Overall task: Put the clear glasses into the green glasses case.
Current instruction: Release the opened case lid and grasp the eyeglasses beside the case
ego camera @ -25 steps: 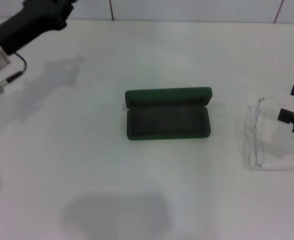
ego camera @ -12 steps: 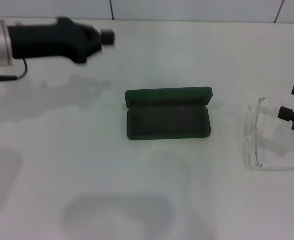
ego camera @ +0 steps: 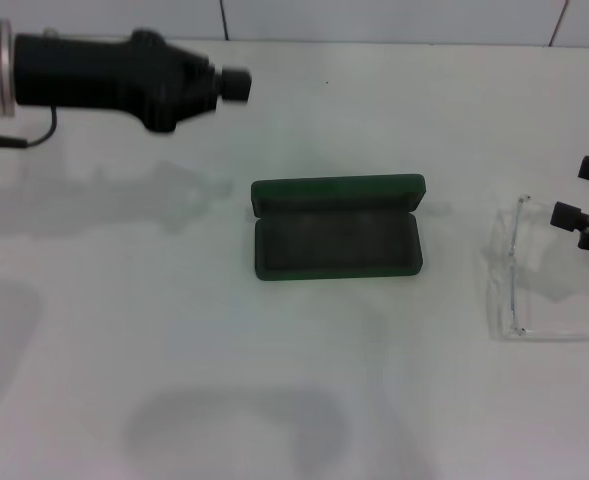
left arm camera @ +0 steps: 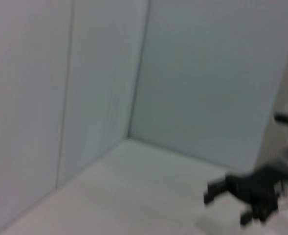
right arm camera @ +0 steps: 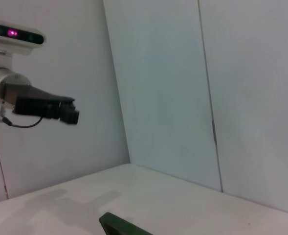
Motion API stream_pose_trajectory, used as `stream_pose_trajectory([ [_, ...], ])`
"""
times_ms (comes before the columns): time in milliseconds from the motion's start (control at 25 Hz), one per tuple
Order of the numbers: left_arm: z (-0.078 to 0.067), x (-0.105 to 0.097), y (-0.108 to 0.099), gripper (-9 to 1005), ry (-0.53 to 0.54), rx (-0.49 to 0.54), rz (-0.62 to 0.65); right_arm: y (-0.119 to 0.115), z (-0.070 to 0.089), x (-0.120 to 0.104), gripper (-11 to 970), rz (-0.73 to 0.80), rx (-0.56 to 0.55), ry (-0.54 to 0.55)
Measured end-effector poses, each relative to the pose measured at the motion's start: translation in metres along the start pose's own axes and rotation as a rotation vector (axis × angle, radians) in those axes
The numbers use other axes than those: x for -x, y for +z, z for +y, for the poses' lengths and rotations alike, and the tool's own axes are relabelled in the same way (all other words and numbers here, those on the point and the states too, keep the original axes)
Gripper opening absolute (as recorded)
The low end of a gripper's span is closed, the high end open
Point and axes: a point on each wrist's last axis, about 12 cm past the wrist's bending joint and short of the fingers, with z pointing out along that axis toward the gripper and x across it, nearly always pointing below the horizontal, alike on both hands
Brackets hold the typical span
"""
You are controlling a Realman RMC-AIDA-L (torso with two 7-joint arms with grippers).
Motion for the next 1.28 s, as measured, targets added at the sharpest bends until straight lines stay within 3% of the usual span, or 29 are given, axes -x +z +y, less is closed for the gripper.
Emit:
stream_pose_trajectory([
  [160, 0.002, 0.011, 0.008, 2, -0.013, 0.007, -0.131, 0.002, 0.0, 0.002, 704, -0.006, 0.008, -0.01],
  [280, 0.003, 0.02, 0.015, 2, -0.009, 0.026, -0.302, 0.004, 0.0, 0.003, 704, -0.009, 0.012, -0.019],
  [520, 0.003, 0.038, 0.015, 2, 0.0, 0.044, -0.733, 0.008, 0.001, 0.002, 703, -0.013, 0.017, -0.034],
  [680, 0.006, 0.043, 0.012, 2, -0.051, 0.051, -1.006, 0.008, 0.002, 0.001, 702, -0.009, 0.016, -0.038],
  [880, 0.009, 0.039, -0.001, 2, -0.264, -0.01, -1.278, 0.004, 0.002, -0.001, 701, -0.005, 0.008, -0.034],
  [920, 0.011, 0.034, -0.005, 3, -0.368, -0.034, -1.325, 0.003, 0.002, -0.001, 701, -0.004, 0.005, -0.034],
  [1000, 0.011, 0.031, -0.006, 3, -0.406, -0.042, -1.337, 0.002, 0.001, -0.002, 701, -0.001, 0.002, -0.034],
  [1160, 0.019, 0.016, -0.006, 3, -0.656, -0.066, -1.324, 0.001, 0.001, -0.002, 700, 0.0, 0.001, -0.033],
  [1280, 0.027, 0.007, -0.005, 3, -0.823, -0.034, -1.216, 0.001, 0.002, -0.002, 700, 0.0, 0.003, -0.033],
])
